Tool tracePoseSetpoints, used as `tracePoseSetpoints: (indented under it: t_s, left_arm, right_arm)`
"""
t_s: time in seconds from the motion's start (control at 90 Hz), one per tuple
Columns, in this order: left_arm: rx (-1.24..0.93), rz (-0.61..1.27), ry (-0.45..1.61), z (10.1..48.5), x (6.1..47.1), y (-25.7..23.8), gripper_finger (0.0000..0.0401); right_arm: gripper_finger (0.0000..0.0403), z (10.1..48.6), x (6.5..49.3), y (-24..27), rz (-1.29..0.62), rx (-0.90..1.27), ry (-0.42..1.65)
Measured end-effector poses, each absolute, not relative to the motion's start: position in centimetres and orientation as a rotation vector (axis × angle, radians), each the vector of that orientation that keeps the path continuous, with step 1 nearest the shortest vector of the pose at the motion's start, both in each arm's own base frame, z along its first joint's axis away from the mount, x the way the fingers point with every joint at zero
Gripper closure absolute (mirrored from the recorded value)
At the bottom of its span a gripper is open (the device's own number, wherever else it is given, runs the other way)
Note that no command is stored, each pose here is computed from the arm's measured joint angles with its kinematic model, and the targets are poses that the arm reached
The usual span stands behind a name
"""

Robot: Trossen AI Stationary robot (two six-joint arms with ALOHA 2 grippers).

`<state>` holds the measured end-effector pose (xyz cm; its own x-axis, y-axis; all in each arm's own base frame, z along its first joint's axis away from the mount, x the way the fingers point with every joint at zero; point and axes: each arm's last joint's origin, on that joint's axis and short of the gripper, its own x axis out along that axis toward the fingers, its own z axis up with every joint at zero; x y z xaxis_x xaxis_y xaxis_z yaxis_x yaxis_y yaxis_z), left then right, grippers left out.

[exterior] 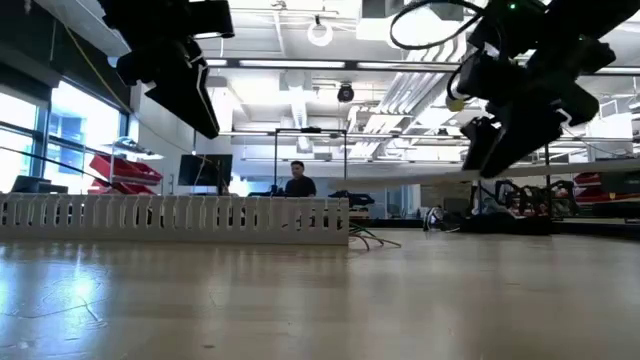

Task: Ziptie cables
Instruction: Close the white cable duct

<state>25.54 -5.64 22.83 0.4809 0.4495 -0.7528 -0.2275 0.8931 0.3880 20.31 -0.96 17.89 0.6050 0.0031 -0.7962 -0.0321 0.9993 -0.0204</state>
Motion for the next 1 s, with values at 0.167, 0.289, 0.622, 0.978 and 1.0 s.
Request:
tracePoseSetpoints:
  t_s: [0.167, 0.289, 0.622, 0.978, 1.0]
  left_arm:
    - [0.249, 0.417, 0.987, 22.8, 25.5, -5.6, 0.0239]
    - [0.245, 0.419, 0.986, 22.8, 25.5, -5.7, 0.0239]
    - [0.226, 0.407, 0.970, 22.9, 25.7, -5.8, 0.0239]
    - [0.164, 0.205, 0.586, 19.5, 28.9, -5.3, 0.0211]
    - [0.166, 0.204, 0.579, 19.2, 29.0, -5.1, 0.0205]
  right_arm:
    - [0.0195, 17.8, 20.2, -0.5, 0.028, -0.039, 0.939]
    - [0.0195, 17.7, 20.0, -0.4, 0.032, -0.033, 0.961]
    - [0.0195, 19.1, 19.3, -0.9, 0.037, 0.012, 0.879]
    - [0.0195, 19.4, 18.7, -0.8, 0.081, 0.040, 0.889]
    - [0.0195, 19.4, 18.7, -0.8, 0.082, 0.041, 0.890]
